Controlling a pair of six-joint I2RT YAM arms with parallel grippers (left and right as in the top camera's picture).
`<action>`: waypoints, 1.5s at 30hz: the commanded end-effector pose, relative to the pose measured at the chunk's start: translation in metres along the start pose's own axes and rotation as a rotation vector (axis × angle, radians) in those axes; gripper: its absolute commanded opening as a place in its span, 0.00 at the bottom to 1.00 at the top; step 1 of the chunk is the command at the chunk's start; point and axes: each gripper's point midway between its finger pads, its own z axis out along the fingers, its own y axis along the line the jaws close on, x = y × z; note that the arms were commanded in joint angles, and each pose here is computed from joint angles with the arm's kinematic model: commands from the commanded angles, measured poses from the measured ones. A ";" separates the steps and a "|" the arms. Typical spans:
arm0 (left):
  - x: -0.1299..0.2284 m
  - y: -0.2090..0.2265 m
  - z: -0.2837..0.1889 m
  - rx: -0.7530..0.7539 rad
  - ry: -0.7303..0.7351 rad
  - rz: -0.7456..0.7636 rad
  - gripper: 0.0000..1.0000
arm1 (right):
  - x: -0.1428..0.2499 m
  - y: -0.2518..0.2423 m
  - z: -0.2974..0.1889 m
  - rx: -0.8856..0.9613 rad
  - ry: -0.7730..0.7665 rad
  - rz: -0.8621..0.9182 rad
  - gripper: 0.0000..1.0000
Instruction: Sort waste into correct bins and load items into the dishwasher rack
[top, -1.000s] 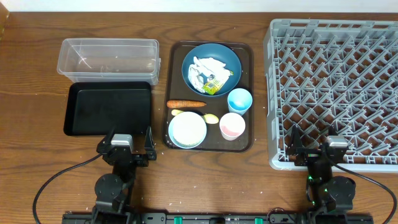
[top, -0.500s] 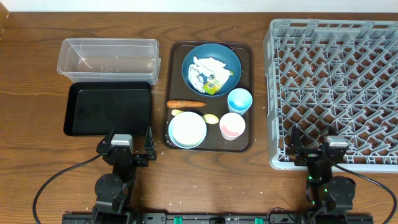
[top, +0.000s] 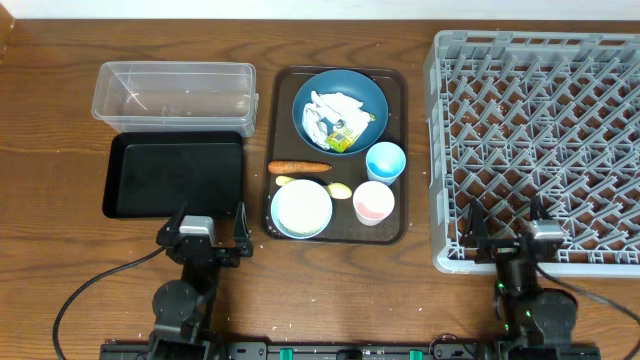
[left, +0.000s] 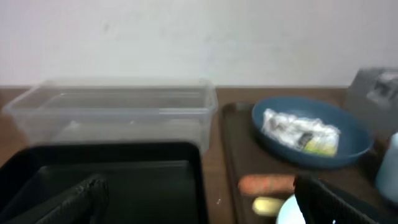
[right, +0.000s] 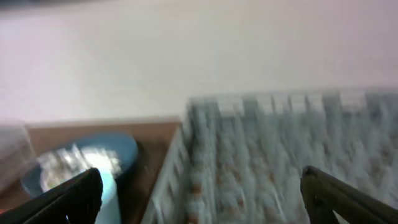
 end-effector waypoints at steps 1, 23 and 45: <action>-0.031 -0.016 -0.003 0.092 -0.115 0.016 0.97 | -0.023 0.017 -0.002 -0.094 -0.085 -0.004 0.99; -0.126 -0.067 0.150 0.263 0.424 0.063 0.97 | -0.104 0.047 0.052 -0.216 0.204 -0.068 0.99; 0.064 -0.181 0.273 0.485 0.972 0.227 0.97 | -0.053 0.064 0.063 -0.340 0.604 0.013 0.99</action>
